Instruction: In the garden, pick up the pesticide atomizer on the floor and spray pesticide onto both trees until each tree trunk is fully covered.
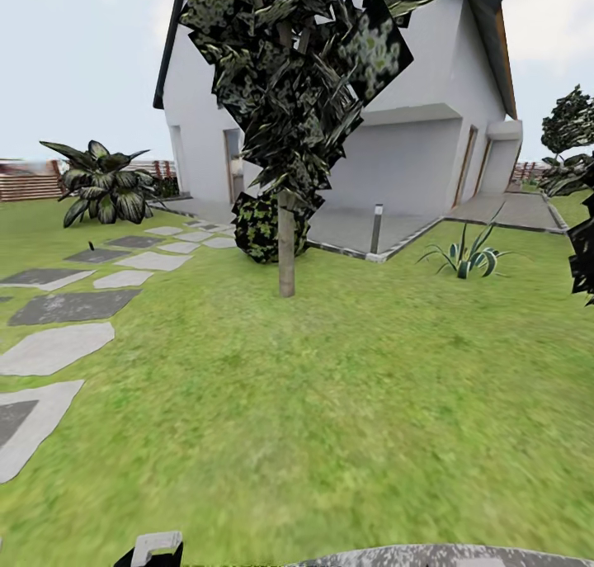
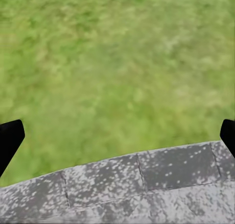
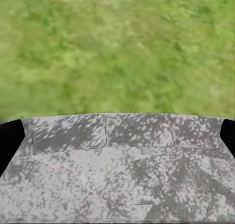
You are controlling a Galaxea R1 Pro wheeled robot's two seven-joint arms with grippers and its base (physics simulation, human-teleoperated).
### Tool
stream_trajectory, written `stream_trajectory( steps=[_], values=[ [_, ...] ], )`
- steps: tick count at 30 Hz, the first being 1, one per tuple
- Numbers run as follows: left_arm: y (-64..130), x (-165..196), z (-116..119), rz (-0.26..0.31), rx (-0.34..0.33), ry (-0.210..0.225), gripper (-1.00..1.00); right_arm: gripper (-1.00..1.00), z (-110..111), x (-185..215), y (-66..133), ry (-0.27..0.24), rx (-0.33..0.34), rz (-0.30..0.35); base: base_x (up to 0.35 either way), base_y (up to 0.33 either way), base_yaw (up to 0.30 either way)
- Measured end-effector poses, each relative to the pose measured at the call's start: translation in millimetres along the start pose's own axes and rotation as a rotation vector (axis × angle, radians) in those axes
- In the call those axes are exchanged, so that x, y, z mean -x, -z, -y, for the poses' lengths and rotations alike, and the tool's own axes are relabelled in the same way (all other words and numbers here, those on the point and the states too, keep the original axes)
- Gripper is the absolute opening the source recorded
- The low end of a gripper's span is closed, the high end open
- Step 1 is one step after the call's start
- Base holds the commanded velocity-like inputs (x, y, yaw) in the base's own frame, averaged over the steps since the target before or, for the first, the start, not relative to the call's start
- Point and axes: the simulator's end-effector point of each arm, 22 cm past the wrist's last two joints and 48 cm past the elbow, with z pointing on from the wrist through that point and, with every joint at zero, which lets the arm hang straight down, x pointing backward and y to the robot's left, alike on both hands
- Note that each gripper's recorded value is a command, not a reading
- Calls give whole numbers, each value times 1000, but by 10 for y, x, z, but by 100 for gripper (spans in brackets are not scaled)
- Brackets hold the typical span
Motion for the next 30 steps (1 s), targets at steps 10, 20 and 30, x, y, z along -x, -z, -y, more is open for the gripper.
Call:
stream_trajectory(
  steps=[10, 20, 30],
  values=[
    [-121, -218, -28, -15, 12, 19, 100, 100, -46, -328, -86, 1, 3, -39, 0, 0, 143],
    [-241, -428, -73, -25, 28, 42, 100, 100, -77, -544, -193, 3, 5, -52, 0, 0, 167],
    [-361, -654, -65, -38, 28, 41, 100, 100, -107, -768, -300, 4, 6, -65, 0, 0, 170]
  ],
)
